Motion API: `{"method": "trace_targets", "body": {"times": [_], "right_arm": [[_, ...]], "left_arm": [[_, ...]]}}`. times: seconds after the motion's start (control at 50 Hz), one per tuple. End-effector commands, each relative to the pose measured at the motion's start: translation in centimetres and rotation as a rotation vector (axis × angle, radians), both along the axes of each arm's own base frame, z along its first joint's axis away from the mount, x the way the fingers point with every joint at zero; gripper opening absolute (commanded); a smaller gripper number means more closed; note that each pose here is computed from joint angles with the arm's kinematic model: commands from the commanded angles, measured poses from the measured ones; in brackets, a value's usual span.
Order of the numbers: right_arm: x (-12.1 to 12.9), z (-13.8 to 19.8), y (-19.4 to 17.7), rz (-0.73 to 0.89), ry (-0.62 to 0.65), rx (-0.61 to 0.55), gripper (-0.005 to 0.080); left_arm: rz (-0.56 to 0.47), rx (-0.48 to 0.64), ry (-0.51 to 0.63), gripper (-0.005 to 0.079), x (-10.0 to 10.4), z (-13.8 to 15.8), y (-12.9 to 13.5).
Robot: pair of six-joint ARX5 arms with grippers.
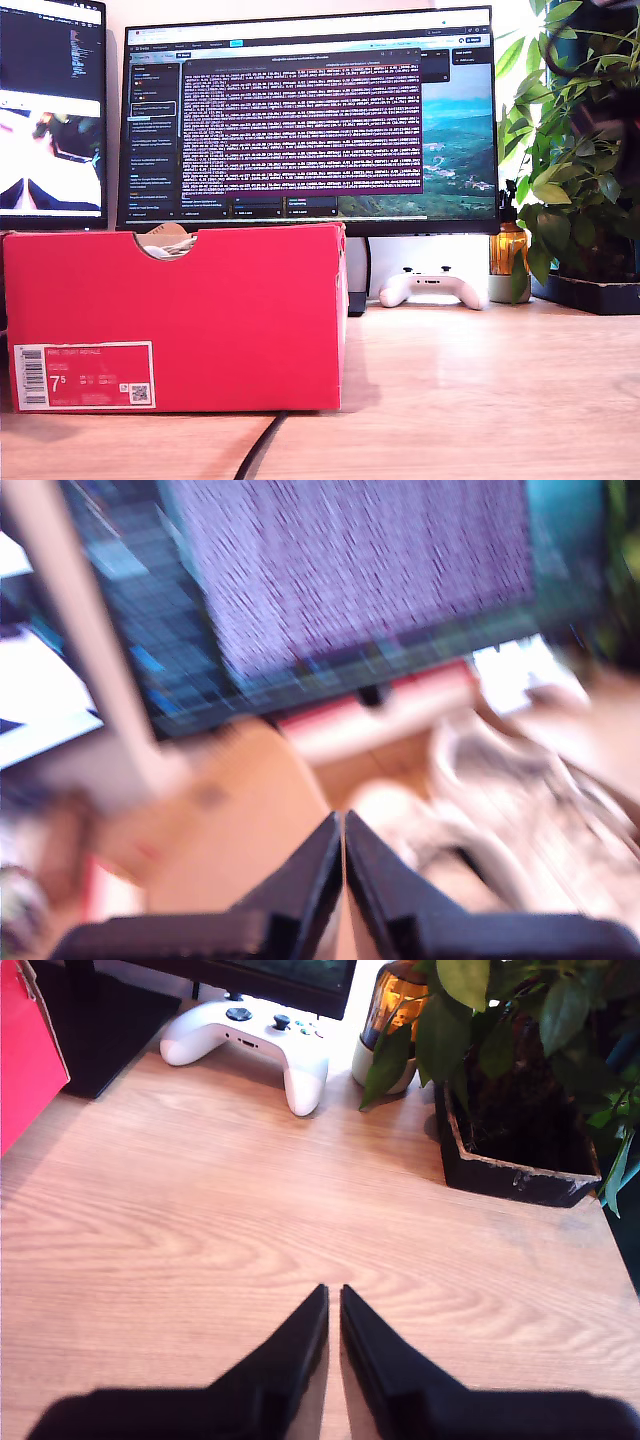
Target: Pack the white shoes by picking the first shoe and placing it inside the red shoebox, left side, then picking and rotating the second shoe and placing it in the shoebox
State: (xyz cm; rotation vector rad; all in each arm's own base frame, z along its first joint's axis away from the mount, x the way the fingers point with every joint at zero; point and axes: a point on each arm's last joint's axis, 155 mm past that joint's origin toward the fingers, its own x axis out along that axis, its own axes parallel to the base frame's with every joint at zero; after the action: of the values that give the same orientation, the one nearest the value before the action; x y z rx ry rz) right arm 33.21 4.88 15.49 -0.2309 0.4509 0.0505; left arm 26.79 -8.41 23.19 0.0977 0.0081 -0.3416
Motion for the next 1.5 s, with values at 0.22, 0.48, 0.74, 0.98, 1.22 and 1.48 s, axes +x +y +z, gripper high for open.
{"method": "trace_targets", "body": {"times": [0.22,0.48,0.74,0.98,1.22,1.48], "right_arm": [[-0.4,-1.9,-0.4,-0.028,-0.060,0.042,-0.0008],[-1.2,-4.5,-2.4,-0.064,-0.070,0.054,-0.0008],[-1.9,-5.2,-3.0,-0.065,-0.088,0.058,-0.0008],[-2.1,-4.4,-2.1,-0.018,-0.111,0.090,-0.0008],[-2.3,-4.6,-1.8,-0.012,-0.100,0.118,-0.0008],[-3.6,-5.3,-3.4,-0.097,-0.128,0.134,-0.0008]], "left_arm": [[0.053,-0.088,-0.072,-0.0021,-1.6,-1.7,1.7],[0.128,-0.095,-0.087,-0.0021,-1.7,-3.3,3.1],[0.224,-0.098,-0.089,-0.0021,-1.8,-4.2,5.0],[0.260,-0.080,-0.035,-0.0021,-1.6,-6.8,6.0],[0.236,-0.107,-0.033,-0.0021,-1.6,-6.7,6.0],[0.242,-0.127,0.127,-0.0021,-1.7,-10.5,5.9]]}}
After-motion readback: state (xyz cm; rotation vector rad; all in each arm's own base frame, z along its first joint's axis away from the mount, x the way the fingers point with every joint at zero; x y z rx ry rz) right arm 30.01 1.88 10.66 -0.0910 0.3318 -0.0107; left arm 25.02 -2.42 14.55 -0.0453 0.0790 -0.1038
